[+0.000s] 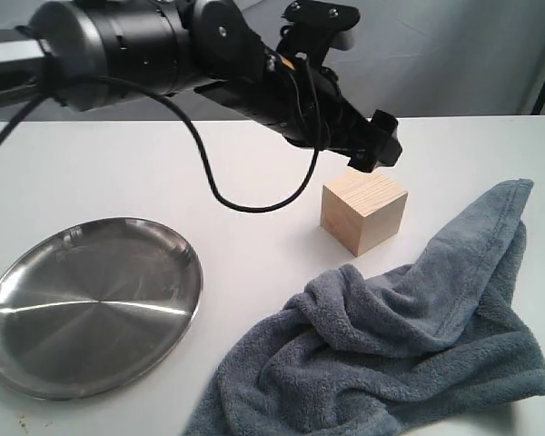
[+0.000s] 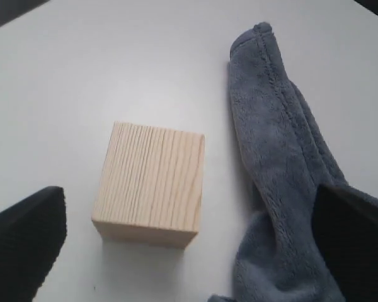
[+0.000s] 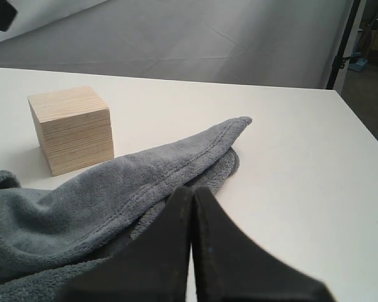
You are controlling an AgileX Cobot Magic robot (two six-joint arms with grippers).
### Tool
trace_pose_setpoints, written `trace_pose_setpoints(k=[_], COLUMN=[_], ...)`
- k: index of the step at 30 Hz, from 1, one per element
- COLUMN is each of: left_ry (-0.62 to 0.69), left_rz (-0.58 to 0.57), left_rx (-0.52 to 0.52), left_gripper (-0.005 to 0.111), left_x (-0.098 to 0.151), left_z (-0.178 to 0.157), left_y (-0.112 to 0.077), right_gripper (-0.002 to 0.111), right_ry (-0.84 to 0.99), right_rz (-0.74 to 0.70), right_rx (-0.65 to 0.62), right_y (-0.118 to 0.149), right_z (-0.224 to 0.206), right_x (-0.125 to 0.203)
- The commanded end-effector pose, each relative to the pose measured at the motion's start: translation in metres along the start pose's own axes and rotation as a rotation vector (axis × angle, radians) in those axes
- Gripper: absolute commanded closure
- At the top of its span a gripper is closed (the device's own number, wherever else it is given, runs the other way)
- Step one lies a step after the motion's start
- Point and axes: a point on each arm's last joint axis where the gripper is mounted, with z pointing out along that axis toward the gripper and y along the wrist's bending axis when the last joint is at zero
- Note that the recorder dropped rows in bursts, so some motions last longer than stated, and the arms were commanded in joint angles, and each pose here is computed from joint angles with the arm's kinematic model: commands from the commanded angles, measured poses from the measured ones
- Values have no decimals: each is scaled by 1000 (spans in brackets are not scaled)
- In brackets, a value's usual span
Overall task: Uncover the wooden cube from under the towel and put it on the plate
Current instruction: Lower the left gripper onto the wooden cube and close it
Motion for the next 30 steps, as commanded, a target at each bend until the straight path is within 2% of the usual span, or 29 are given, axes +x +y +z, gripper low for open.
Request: trace_pose_setpoints(k=[1, 7, 10, 12, 24, 30], left_ry=[-42, 15, 153, 196, 245, 211], left_rz=[55, 125, 163, 156, 151, 151], left_rx=[-11, -11, -2, -26, -8, -7], left_gripper=[5, 5, 5, 5, 5, 5], left_x=[-12, -11, 1, 9, 20, 24], left_z=[37, 62, 77, 86, 96, 109], left_y=[11, 18, 23, 28, 26, 21], right_gripper=[108, 108, 108, 108, 108, 108], right_ry=[-10, -10, -10, -10, -10, -10], right_rz=[1, 1, 1, 1, 1, 1], right_rx=[-4, -4, -4, -4, -4, -4], right_y=[0, 0, 0, 0, 0, 0], right_z=[0, 0, 0, 0, 0, 0], right_x=[0, 0, 0, 0, 0, 0])
